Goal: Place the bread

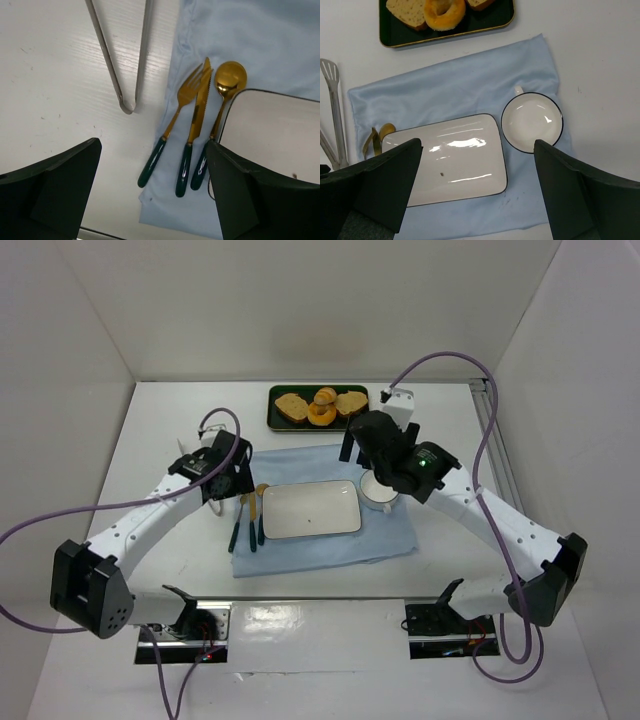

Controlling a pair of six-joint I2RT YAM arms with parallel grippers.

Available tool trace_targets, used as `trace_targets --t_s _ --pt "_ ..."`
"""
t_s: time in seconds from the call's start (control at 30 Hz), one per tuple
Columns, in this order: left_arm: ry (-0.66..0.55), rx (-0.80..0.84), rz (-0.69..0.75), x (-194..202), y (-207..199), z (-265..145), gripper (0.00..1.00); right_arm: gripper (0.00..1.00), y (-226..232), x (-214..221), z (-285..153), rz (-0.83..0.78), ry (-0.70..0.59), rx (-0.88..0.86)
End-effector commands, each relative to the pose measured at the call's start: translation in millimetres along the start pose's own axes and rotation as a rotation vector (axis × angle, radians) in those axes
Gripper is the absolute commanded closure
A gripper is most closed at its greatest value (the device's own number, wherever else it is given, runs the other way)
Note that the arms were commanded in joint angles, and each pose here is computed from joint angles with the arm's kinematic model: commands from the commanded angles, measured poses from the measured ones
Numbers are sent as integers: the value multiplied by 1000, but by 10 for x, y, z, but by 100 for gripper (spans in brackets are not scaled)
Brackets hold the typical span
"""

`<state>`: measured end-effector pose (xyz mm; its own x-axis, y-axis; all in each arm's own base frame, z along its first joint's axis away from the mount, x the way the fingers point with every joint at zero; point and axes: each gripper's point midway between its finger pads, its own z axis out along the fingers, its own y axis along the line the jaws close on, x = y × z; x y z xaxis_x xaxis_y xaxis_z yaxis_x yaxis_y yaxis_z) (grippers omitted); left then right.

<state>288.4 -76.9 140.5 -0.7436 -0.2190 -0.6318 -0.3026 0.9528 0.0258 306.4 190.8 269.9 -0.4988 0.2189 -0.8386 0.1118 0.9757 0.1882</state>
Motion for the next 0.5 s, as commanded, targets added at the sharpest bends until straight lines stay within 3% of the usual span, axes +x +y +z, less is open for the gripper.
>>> trace_targets --t_s 0.0,0.47 --pt "-8 -9 -87 -78 53 133 0 0 51 -215 -35 34 -42 -66" --pt "125 -54 -171 -15 307 656 0 0 -50 -253 198 67 4 -123"
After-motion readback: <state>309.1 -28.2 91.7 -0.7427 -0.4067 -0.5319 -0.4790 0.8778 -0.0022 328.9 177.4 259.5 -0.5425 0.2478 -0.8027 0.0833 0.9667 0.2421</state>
